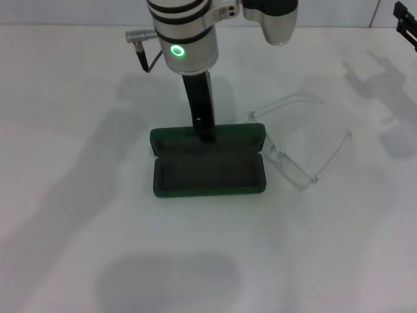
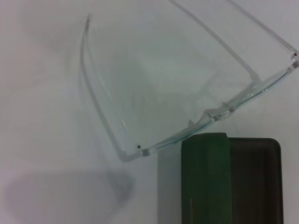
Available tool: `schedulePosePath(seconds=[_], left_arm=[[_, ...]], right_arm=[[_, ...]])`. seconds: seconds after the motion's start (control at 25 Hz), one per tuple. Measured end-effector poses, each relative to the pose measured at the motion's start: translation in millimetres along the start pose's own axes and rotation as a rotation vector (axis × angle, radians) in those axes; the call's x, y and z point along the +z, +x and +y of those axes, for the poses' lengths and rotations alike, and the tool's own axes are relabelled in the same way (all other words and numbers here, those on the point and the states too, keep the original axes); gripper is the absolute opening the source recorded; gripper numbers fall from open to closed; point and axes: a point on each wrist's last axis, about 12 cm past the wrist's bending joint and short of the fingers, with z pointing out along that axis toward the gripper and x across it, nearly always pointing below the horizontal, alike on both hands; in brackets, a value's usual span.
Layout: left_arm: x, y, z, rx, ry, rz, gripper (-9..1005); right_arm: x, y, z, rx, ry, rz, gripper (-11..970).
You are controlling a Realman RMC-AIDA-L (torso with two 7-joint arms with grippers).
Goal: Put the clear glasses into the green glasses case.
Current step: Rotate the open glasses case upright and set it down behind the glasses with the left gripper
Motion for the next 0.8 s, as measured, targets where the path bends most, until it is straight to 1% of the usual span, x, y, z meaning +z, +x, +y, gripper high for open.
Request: schedulePosePath(seconds=[0.44,0.8], left_arm=[[6,-17,-4.3,0.002,-0.027,-0.035,213],[9,-22,-7.5,-0.008,-0.026,-0.034,200]], right_arm=[[-5,1,-1.8,-0.002,0.002,-0.002,630],[-8,2,-2.6,0.0,0.005,-0.008,629]])
